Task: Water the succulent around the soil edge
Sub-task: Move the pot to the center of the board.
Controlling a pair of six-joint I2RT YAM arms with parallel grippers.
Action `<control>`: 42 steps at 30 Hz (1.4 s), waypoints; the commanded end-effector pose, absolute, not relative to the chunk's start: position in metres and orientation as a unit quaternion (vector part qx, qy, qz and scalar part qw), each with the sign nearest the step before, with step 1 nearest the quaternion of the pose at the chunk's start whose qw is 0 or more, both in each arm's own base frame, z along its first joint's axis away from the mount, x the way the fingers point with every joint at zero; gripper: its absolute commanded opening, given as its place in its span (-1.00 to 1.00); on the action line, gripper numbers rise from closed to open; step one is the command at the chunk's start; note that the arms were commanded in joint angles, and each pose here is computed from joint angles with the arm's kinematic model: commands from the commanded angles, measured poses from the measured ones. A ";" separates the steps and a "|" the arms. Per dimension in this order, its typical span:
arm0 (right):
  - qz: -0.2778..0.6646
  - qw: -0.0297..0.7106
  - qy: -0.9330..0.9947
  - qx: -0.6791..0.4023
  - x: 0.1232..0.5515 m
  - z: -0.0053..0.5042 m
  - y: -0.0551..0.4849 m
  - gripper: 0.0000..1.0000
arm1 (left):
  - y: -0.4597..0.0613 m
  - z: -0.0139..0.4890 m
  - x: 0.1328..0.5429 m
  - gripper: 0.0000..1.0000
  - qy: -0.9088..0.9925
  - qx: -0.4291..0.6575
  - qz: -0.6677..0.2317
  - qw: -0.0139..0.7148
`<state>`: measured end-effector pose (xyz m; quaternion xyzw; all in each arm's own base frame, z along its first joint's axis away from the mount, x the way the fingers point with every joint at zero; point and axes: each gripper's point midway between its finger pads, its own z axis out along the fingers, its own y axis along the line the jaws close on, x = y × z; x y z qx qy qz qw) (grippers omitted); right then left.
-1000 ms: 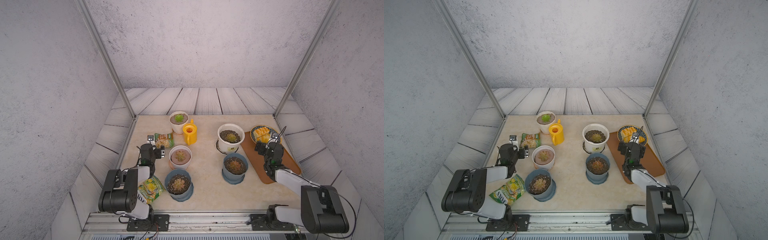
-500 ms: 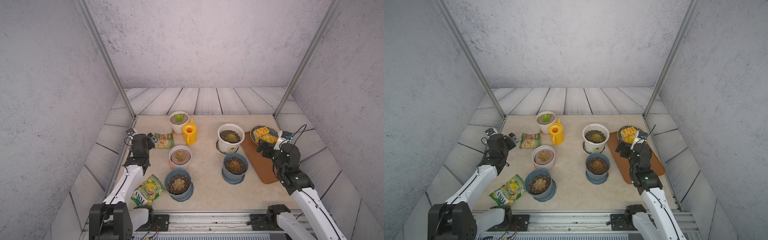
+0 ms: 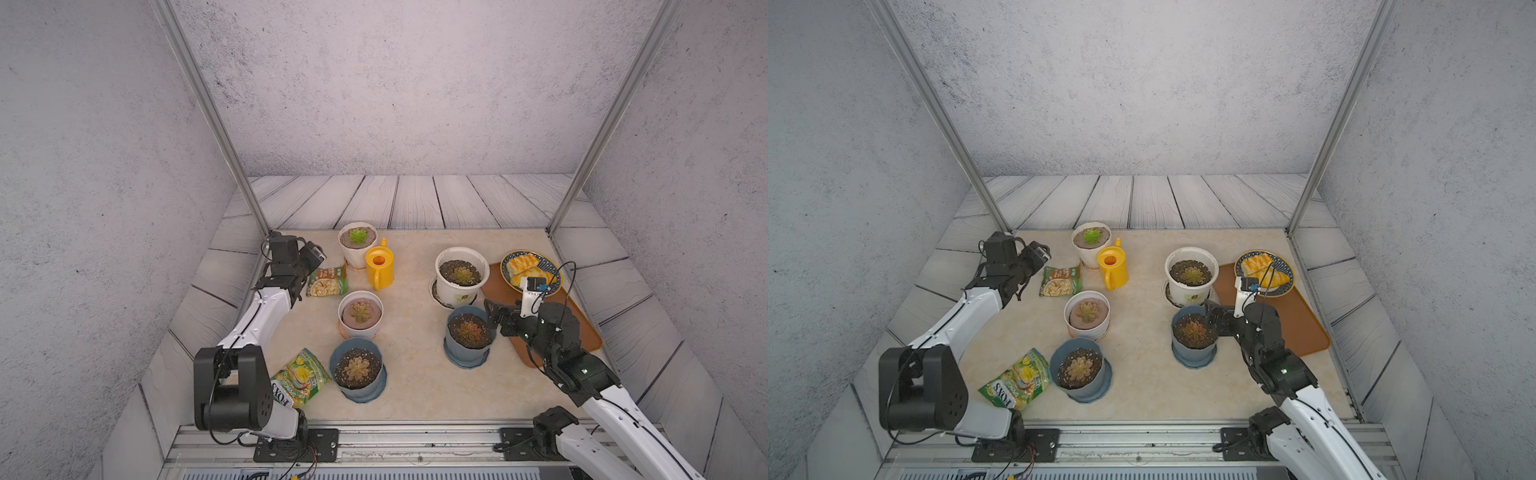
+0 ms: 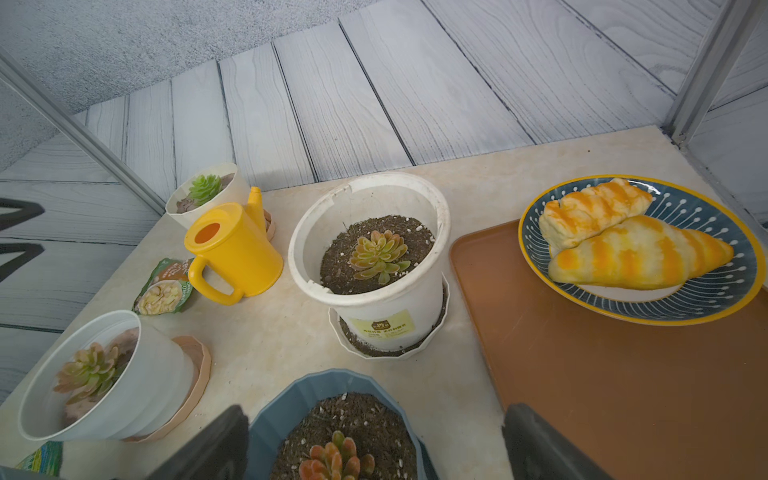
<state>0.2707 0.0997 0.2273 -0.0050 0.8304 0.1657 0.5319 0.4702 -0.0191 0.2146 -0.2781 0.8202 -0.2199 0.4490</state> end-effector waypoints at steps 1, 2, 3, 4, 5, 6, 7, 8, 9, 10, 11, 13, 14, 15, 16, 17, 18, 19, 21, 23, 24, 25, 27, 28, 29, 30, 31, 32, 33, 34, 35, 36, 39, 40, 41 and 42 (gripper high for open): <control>0.175 0.545 0.820 -0.022 0.271 0.240 0.108 0.93 | -0.036 0.215 0.490 0.37 0.848 -0.233 -0.242 0.410; 0.179 0.546 0.818 -0.026 0.270 0.241 0.109 0.92 | -0.039 0.212 0.498 0.34 0.856 -0.224 -0.243 0.397; 0.183 0.547 0.817 -0.029 0.270 0.242 0.111 0.92 | -0.042 0.208 0.505 0.31 0.864 -0.217 -0.243 0.385; 0.187 0.547 0.815 -0.030 0.269 0.242 0.112 0.92 | -0.045 0.204 0.513 0.26 0.871 -0.208 -0.245 0.371; 0.191 0.546 0.815 -0.033 0.269 0.242 0.114 0.92 | -0.048 0.201 0.520 0.20 0.877 -0.199 -0.247 0.361; 0.195 0.546 0.814 -0.035 0.268 0.243 0.116 0.92 | -0.049 0.196 0.525 0.17 0.882 -0.196 -0.247 0.350; 0.197 0.545 0.814 -0.037 0.268 0.243 0.117 0.92 | -0.051 0.194 0.532 0.13 0.886 -0.191 -0.247 0.344; 0.199 0.545 0.814 -0.039 0.268 0.243 0.118 0.92 | -0.052 0.191 0.538 0.09 0.888 -0.189 -0.246 0.338; 0.200 0.544 0.814 -0.041 0.268 0.243 0.119 0.92 | -0.052 0.188 0.542 0.06 0.890 -0.187 -0.246 0.334; 0.202 0.543 0.814 -0.043 0.268 0.243 0.120 0.92 | -0.054 0.186 0.547 0.03 0.893 -0.184 -0.247 0.328; 0.203 0.541 0.815 -0.044 0.267 0.242 0.121 0.92 | -0.055 0.184 0.551 0.02 0.895 -0.181 -0.248 0.324; 0.207 0.540 0.814 -0.049 0.267 0.243 0.124 0.92 | -0.057 0.179 0.559 0.01 0.899 -0.176 -0.246 0.317; 0.209 0.539 0.814 -0.053 0.267 0.243 0.125 0.92 | -0.058 0.177 0.562 0.01 0.900 -0.176 -0.244 0.314; 0.212 0.539 0.813 -0.055 0.266 0.244 0.127 0.92 | -0.058 0.175 0.564 0.01 0.903 -0.175 -0.237 0.314; 0.213 0.540 0.813 -0.056 0.266 0.243 0.127 0.92 | -0.058 0.175 0.567 0.00 0.904 -0.175 -0.230 0.315; 0.215 0.540 0.812 -0.057 0.266 0.244 0.128 0.92 | -0.057 0.174 0.568 -0.01 0.905 -0.174 -0.225 0.317; 0.216 0.539 0.812 -0.058 0.266 0.243 0.129 0.92 | -0.057 0.172 0.571 -0.03 0.905 -0.175 -0.220 0.318; 0.216 0.539 0.812 -0.058 0.267 0.242 0.130 0.93 | -0.058 0.170 0.573 -0.09 0.905 -0.175 -0.220 0.319; 0.216 0.536 0.814 -0.060 0.267 0.242 0.131 0.93 | -0.057 0.162 0.577 -0.12 0.907 -0.181 -0.217 0.313; 0.219 0.535 0.814 -0.062 0.267 0.241 0.132 0.93 | -0.060 0.155 0.581 -0.12 0.909 -0.182 -0.220 0.303; 0.218 0.534 0.814 -0.062 0.267 0.241 0.132 0.93 | -0.063 0.152 0.583 -0.12 0.911 -0.181 -0.222 0.297; 0.219 0.533 0.815 -0.063 0.267 0.241 0.133 0.93 | -0.066 0.149 0.586 -0.12 0.913 -0.177 -0.223 0.292; 0.219 0.532 0.815 -0.063 0.267 0.240 0.134 0.93 | -0.072 0.146 0.589 -0.13 0.915 -0.171 -0.224 0.287; 0.219 0.532 0.816 -0.064 0.268 0.240 0.134 0.93 | -0.075 0.145 0.591 -0.16 0.916 -0.168 -0.225 0.287; 0.219 0.531 0.816 -0.065 0.268 0.240 0.134 0.93 | -0.076 0.144 0.592 -0.18 0.916 -0.167 -0.224 0.287; 0.220 0.530 0.816 -0.066 0.267 0.240 0.135 0.93 | -0.077 0.142 0.593 -0.20 0.917 -0.168 -0.222 0.286; 0.221 0.530 0.816 -0.067 0.267 0.240 0.135 0.93 | -0.077 0.140 0.594 -0.22 0.917 -0.169 -0.220 0.286; 0.220 0.530 0.816 -0.067 0.268 0.239 0.135 0.93 | -0.078 0.139 0.595 -0.25 0.918 -0.168 -0.217 0.286; 0.220 0.530 0.816 -0.068 0.268 0.239 0.136 0.93 | -0.078 0.137 0.595 -0.30 0.920 -0.168 -0.212 0.285; 0.219 0.530 0.817 -0.067 0.268 0.239 0.136 0.93 | -0.078 0.134 0.596 -0.38 0.922 -0.167 -0.208 0.282; 0.219 0.530 0.817 -0.066 0.269 0.238 0.136 0.93 | -0.078 0.131 0.596 -0.43 0.924 -0.166 -0.203 0.279; 0.220 0.529 0.817 -0.068 0.269 0.238 0.136 0.93 | -0.077 0.129 0.597 -0.52 0.927 -0.164 -0.196 0.276; 0.222 0.528 0.817 -0.069 0.268 0.238 0.137 0.94 | -0.074 0.121 0.595 -0.72 0.938 -0.159 -0.168 0.259; 0.222 0.528 0.817 -0.069 0.268 0.238 0.137 0.94 | -0.074 0.119 0.595 -0.77 0.941 -0.154 -0.162 0.254; 0.222 0.528 0.817 -0.070 0.268 0.239 0.137 0.96 | -0.073 0.116 0.594 -0.82 0.944 -0.152 -0.157 0.249; 0.222 0.530 0.815 -0.069 0.268 0.240 0.137 0.99 | -0.074 0.114 0.593 -0.88 0.946 -0.148 -0.153 0.246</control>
